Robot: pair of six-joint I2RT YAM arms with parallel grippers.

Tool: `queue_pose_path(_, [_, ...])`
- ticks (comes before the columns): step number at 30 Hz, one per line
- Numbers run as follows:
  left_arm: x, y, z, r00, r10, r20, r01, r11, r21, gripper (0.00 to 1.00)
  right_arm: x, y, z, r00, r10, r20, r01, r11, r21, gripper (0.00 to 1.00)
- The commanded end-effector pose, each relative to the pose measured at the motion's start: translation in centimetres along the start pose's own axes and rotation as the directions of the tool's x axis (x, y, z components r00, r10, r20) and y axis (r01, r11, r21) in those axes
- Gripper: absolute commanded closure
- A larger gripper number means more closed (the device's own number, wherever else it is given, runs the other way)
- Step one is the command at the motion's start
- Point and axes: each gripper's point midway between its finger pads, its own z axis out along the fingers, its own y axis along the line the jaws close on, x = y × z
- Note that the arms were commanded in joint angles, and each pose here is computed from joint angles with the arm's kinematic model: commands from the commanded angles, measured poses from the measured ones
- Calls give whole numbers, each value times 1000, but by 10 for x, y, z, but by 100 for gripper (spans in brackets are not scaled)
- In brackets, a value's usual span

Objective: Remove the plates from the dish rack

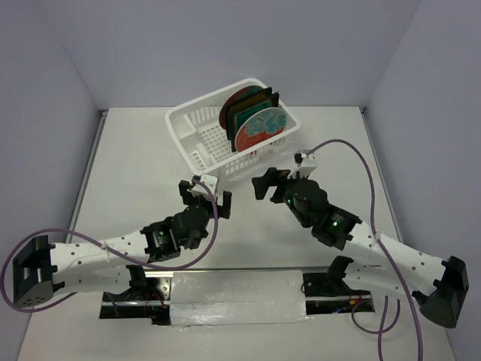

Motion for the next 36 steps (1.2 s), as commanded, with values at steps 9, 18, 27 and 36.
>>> queue_pose_path(9, [-22, 26, -10, 986, -143, 84, 151, 984, -97, 1, -84, -51, 9, 977, 138, 162, -200, 850, 487, 9])
queue_pose_path(18, [-30, 41, -17, 979, -168, 119, 183, 974, -131, 1, -167, -72, 97, 927, 288, 240, -367, 825, 430, 23])
queue_pose_path(27, [-26, 37, -12, 986, -132, 99, 146, 978, -151, 1, -166, -74, 173, 909, 360, 209, -412, 851, 327, 28])
queue_pose_path(36, [-24, 32, -9, 991, -107, 79, 118, 982, -149, 2, -148, -73, 205, 889, 420, 186, -458, 834, 308, 27])
